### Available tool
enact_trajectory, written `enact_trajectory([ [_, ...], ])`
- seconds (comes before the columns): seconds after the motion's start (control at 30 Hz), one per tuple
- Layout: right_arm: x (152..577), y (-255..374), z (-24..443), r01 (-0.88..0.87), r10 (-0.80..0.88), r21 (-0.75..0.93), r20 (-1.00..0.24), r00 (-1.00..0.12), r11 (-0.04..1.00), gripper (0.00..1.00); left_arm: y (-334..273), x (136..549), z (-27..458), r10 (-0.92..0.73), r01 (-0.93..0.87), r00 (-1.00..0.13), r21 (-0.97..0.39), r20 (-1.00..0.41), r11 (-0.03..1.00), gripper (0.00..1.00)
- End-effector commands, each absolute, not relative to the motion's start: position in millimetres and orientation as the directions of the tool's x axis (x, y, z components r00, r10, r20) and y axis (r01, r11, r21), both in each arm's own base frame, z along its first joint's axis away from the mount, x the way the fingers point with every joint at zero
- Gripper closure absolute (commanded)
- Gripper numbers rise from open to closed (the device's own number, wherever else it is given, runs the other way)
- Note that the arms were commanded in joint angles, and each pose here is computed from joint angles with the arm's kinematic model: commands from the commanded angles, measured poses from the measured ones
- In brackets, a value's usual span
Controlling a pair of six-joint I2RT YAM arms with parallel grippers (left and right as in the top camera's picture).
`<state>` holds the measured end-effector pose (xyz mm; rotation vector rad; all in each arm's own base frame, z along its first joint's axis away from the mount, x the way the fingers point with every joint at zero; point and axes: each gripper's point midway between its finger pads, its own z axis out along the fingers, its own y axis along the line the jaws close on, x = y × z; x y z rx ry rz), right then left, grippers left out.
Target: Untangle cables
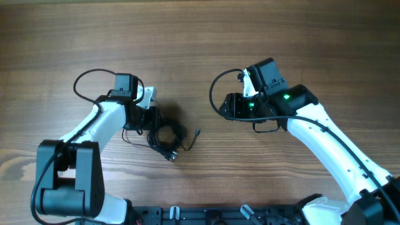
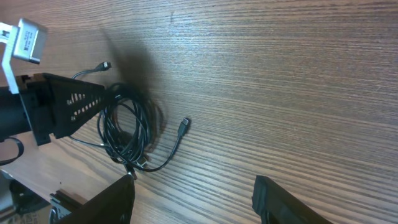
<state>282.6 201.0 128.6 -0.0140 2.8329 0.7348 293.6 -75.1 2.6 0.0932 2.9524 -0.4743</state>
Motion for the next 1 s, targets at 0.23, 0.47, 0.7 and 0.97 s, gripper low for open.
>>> enact_trajectory([
  [0.23, 285, 199, 126, -0.073, 0.034, 0.465, -0.219, -0.975, 0.882, 0.37, -75, 273, -29, 0.033, 0.057, -0.996, -0.315, -0.081, 0.948, 0.94],
  [0.47, 285, 219, 140, -0.184, -0.039, 0.552, -0.263, -0.964, 0.813, 0.38, -75, 280, -6, -0.126, -0.103, -0.991, -0.329, -0.049, 0.939, 0.96],
  [0.7, 282, 254, 210, -0.375, -0.081, 0.68, -0.422, -0.903, 0.631, 0.43, -97, 308, 149, -0.282, -0.084, -0.911, -0.534, -0.302, 0.841, 0.96],
  [0.97, 266, 285, 244, -0.422, -0.065, 0.713, -0.47, -0.88, 0.559, 0.46, -105, 282, 233, -0.333, 0.049, -0.811, -0.624, -0.48, 0.78, 0.96],
])
